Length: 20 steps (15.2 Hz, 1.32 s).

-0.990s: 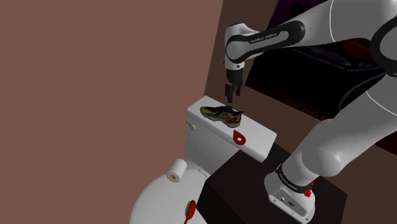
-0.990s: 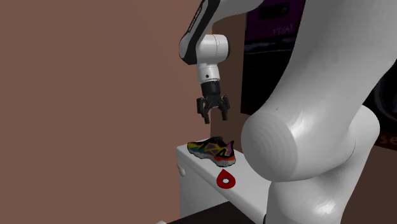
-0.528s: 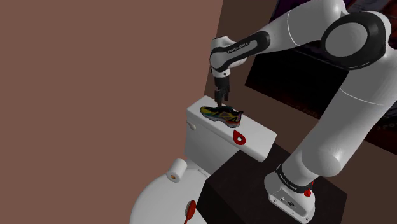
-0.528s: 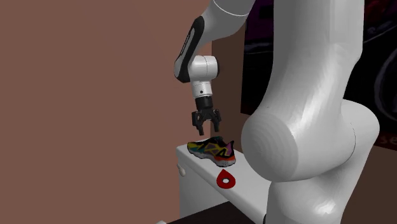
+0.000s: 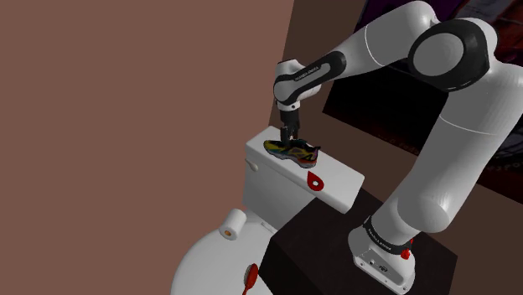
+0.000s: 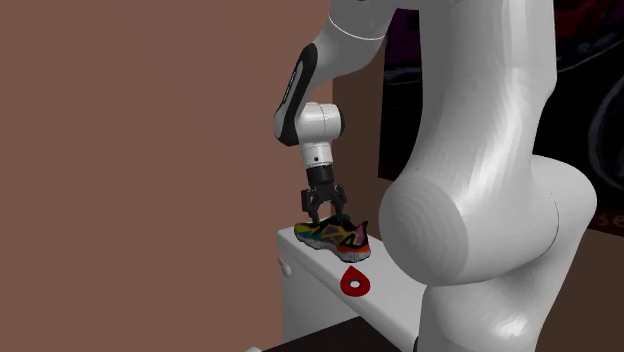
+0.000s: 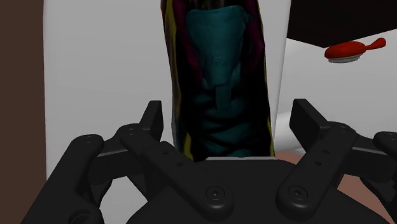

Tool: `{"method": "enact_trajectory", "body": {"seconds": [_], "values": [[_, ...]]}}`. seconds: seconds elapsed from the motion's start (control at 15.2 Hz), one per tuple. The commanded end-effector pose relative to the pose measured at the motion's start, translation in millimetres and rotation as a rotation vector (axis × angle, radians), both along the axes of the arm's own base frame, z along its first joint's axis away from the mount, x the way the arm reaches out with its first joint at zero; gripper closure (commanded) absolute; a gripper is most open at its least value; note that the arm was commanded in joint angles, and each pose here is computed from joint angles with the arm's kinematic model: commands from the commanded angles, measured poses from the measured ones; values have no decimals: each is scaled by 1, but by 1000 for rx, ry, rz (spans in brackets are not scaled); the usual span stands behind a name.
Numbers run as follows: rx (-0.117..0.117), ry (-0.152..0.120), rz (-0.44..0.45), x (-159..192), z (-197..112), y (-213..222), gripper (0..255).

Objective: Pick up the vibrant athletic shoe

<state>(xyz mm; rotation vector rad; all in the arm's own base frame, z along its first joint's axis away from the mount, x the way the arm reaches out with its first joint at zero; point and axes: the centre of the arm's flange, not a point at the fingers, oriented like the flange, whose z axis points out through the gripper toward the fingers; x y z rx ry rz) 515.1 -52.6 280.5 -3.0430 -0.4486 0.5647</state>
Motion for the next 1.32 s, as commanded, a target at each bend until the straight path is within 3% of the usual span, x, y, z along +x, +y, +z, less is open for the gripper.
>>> {"method": "enact_trajectory", "body": {"seconds": [0.0, 0.59, 1.25], "values": [[0, 0, 0, 0, -3, 0, 255], [0, 0, 0, 0, -2, 0, 255], [0, 0, 0, 0, 51, 0, 255]]}}
